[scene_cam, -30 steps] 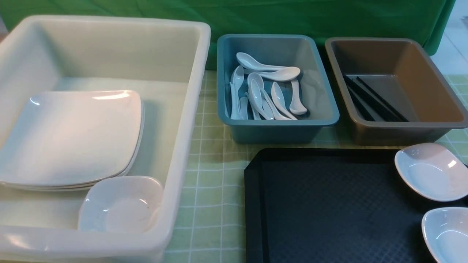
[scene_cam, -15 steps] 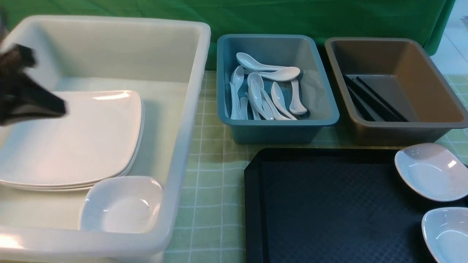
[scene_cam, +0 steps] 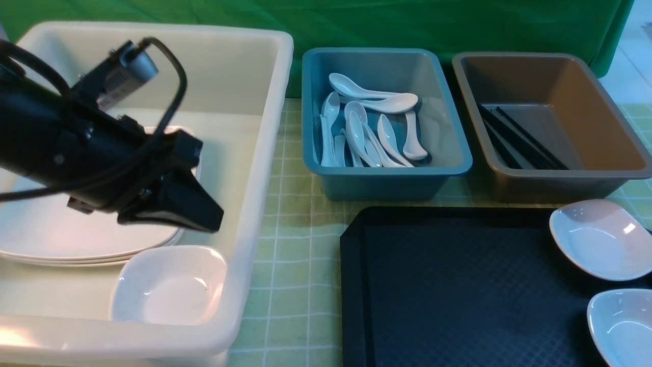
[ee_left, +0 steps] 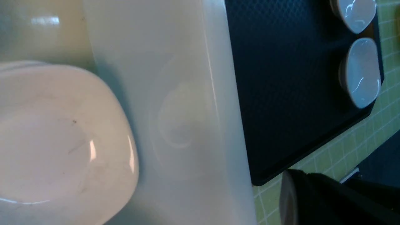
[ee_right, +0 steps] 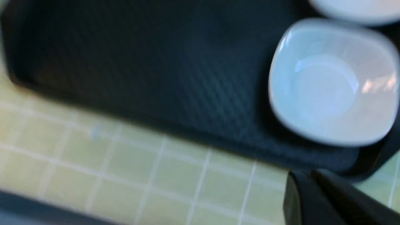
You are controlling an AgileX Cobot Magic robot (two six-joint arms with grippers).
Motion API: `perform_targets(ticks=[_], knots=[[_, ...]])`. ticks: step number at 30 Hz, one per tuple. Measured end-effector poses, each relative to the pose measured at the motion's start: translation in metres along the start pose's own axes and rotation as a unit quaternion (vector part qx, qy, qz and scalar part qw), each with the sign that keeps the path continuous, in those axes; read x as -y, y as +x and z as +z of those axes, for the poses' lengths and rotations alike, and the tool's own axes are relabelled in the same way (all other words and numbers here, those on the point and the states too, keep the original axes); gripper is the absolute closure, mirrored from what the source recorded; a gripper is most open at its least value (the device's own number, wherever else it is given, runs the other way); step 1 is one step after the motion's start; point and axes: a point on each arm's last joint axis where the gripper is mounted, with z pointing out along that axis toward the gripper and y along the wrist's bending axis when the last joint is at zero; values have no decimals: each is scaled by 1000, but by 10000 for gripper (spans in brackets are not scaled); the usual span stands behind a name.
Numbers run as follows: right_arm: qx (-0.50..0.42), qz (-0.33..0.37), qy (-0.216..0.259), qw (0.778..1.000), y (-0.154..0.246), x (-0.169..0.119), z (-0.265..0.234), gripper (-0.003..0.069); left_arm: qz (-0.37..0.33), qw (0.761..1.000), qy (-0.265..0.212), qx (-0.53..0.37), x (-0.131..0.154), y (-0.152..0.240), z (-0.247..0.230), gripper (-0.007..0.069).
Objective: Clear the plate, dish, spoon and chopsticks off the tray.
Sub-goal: Use the right arm to grab a small plate from the dinner plate
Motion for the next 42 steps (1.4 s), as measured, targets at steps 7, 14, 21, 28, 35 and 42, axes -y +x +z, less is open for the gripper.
perform_targets(ticks=[7, 14, 21, 28, 35, 42], knots=[[-114, -33, 29, 993, -20, -14, 54, 321, 28, 998, -49, 4, 1, 11, -16, 569], [-158, -73, 71, 982, -41, -22, 107, 291, 50, 995, -75, 31, 9, 24, -37, 559], [-217, -103, 127, 962, -45, -23, 160, 291, 56, 994, -74, 48, 15, 29, -46, 550], [-246, -129, 152, 948, -42, -23, 191, 291, 55, 995, -75, 48, 15, 29, -46, 547], [-256, -143, 178, 939, -42, -20, 203, 330, 55, 995, -75, 48, 15, 29, -46, 541], [-263, -173, 186, 931, -42, -19, 206, 569, 55, 994, -75, 49, 15, 29, -46, 532]])
